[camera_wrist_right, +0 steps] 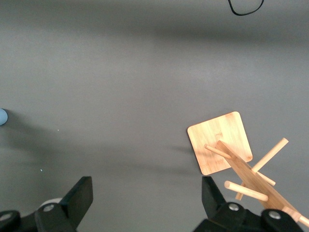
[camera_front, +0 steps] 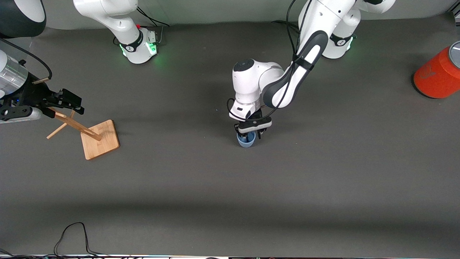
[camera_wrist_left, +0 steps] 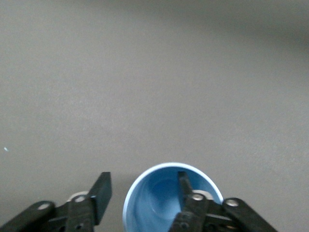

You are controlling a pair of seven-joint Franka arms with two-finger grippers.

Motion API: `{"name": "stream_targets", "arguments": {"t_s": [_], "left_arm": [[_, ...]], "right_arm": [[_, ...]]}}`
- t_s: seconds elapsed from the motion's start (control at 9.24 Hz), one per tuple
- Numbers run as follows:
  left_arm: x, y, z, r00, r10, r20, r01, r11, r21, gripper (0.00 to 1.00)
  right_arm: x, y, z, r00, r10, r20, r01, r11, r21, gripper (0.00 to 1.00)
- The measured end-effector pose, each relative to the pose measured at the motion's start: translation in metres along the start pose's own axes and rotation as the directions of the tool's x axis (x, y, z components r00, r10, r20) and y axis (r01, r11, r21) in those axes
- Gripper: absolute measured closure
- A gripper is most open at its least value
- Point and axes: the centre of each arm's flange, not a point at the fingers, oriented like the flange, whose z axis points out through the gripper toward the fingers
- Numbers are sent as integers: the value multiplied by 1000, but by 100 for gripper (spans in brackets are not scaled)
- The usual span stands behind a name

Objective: Rotate and upright cup with both arms
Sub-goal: 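Release the upright cup and lift the left gripper away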

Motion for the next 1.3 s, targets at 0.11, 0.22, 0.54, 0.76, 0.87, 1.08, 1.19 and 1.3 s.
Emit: {"name": "stream_targets", "arguments": {"t_s": [0.11,0.22,0.54,0.76,0.87,1.08,1.19,1.3], "left_arm": [[14,4,-8,1000,-8,20,8,1000,13,14],[37,9,-23,998,-16,57,15,999,29,0],[120,1,-68,985,39,170,-49,997,59,0],[169,-23,-89,968,105,227,-127,988,82,0],[191,-40,-94,958,115,262,-138,988,74,0],[248,-98,-105,933,151,326,-164,986,14,0],[274,-136,-113,921,155,358,-167,986,3,0],[294,-168,-121,914,131,383,-141,990,-2,0]], "right_arm": [[0,1,0,1000,1,1,-1,1000,0,0],[0,1,1,1000,1,2,-1,1000,0,0],[0,0,2,1000,0,3,0,1000,0,0],[0,0,2,1000,0,4,0,1000,0,0],[0,0,2,1000,0,4,0,1000,0,0],[0,0,2,1000,0,4,0,1000,0,0],[0,0,2,1000,0,4,0,1000,0,0],[0,0,2,1000,0,4,0,1000,0,0]]}}
